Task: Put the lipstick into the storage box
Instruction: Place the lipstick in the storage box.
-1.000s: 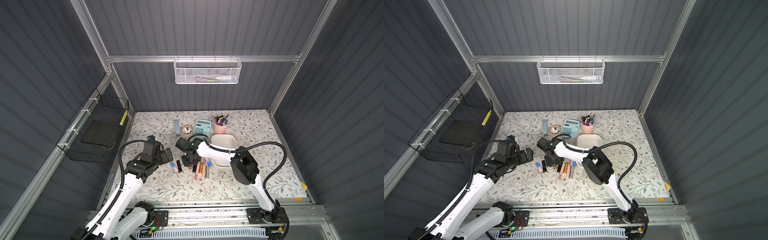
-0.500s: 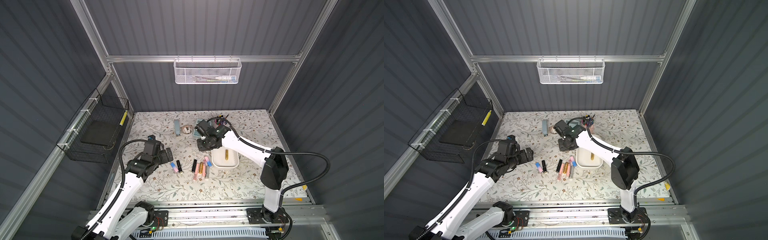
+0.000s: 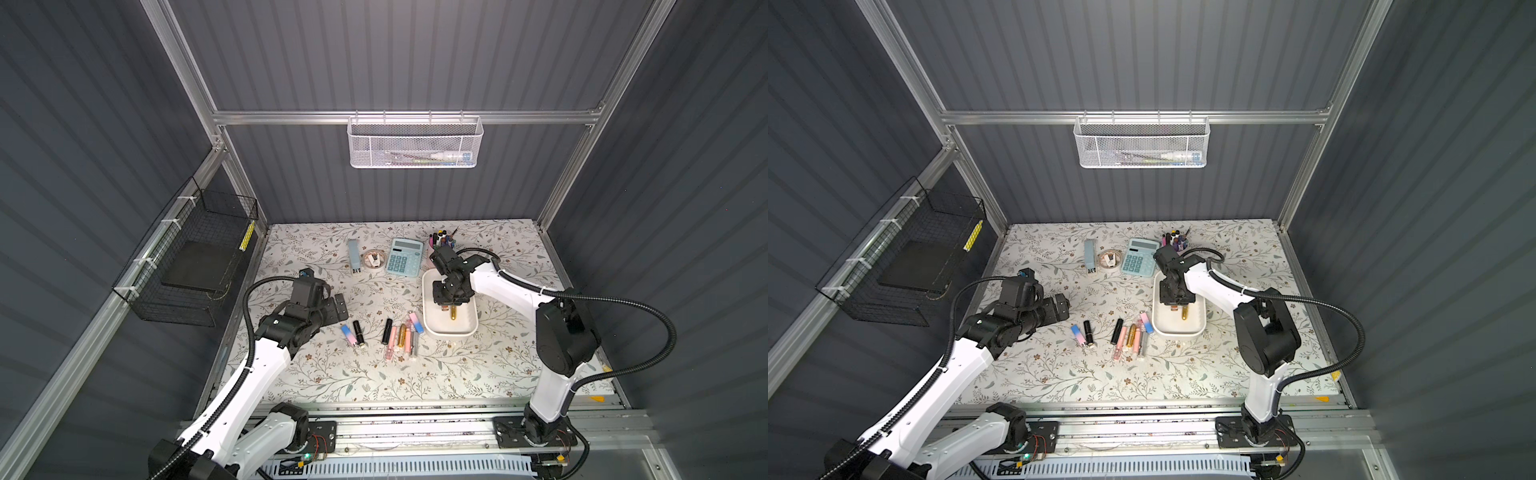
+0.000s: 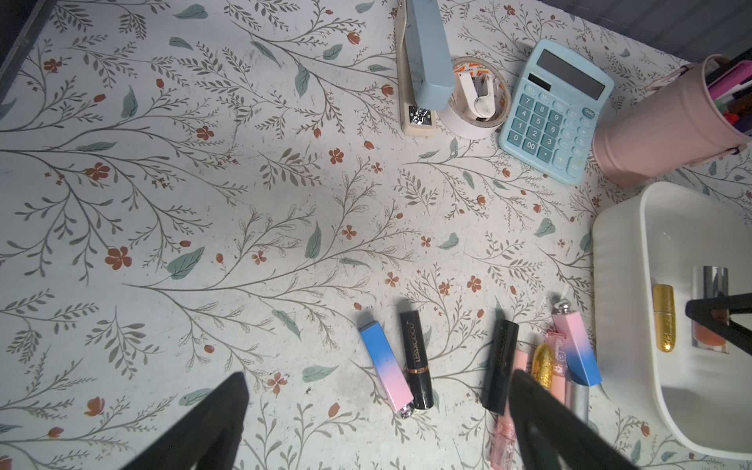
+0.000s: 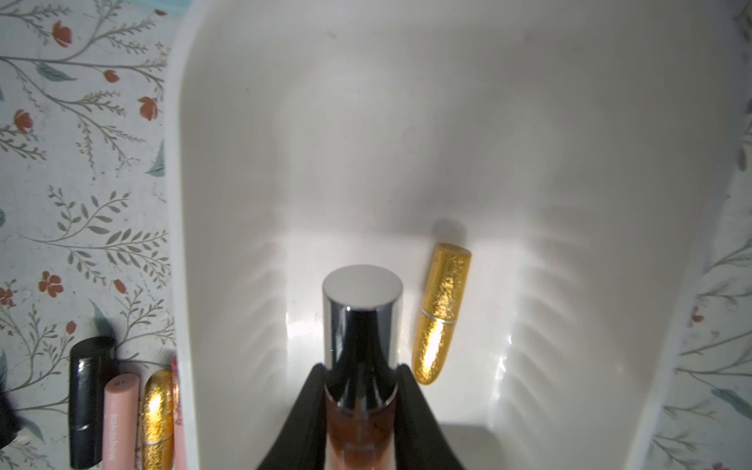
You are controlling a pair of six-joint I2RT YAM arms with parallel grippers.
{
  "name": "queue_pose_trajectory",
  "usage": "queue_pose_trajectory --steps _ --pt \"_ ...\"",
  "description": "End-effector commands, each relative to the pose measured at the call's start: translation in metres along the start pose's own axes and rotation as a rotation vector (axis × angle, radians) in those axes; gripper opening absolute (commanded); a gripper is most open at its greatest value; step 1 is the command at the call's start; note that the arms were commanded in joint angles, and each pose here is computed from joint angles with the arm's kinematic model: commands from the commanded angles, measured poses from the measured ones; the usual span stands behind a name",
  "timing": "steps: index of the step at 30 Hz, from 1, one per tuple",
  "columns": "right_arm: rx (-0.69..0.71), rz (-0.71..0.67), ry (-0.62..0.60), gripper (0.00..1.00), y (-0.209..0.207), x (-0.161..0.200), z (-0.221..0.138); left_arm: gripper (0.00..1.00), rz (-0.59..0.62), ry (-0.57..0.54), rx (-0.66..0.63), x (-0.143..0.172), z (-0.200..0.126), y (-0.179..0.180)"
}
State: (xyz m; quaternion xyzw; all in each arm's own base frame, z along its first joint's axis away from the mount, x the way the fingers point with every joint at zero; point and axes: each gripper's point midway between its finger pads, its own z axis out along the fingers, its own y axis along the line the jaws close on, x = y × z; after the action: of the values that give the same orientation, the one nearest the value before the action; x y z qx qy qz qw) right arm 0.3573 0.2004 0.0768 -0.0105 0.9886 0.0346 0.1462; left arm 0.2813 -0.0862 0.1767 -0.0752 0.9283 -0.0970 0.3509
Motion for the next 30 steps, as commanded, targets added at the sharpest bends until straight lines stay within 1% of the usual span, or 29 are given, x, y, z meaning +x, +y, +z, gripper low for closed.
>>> queue_pose_trajectory --steps 1,7,12,14,16,19,22,25,30 --pt "-0.002 0.002 0.022 0.22 -0.002 0.0 0.019 1.0 0.013 -0.013 0.025 -0.008 -0.003 -0.008" --pt "0.022 -0.003 0.05 0.22 -0.006 0.001 0.04 1.0 0.013 -0.003 0.02 -0.007 0.002 -0.008" --pt "0.032 -0.006 0.058 0.24 -0.01 -0.001 0.047 1.0 0.006 0.003 0.031 -0.006 0.008 -0.011" --pt "0.038 -0.014 0.055 0.28 -0.011 -0.002 0.046 1.0 0.004 0.01 0.038 -0.005 0.009 -0.012" --pt "0.053 -0.014 0.042 0.35 -0.014 -0.005 0.043 1.0 0.004 0.008 0.047 -0.006 0.009 -0.014" --pt "0.056 -0.019 0.032 0.41 -0.015 -0.006 0.038 1.0 0.004 0.006 0.049 -0.007 0.009 -0.015" --pt "0.055 -0.022 0.006 0.42 -0.015 -0.009 0.027 1.0 0.001 0.004 0.053 -0.007 0.008 -0.015" --pt "0.084 -0.06 -0.058 0.42 -0.012 -0.012 0.001 1.0 -0.003 -0.003 0.059 -0.007 0.005 -0.015" --pt "0.036 -0.142 -0.147 0.43 0.019 -0.008 -0.045 1.0 -0.001 -0.025 0.055 -0.011 0.001 -0.014"
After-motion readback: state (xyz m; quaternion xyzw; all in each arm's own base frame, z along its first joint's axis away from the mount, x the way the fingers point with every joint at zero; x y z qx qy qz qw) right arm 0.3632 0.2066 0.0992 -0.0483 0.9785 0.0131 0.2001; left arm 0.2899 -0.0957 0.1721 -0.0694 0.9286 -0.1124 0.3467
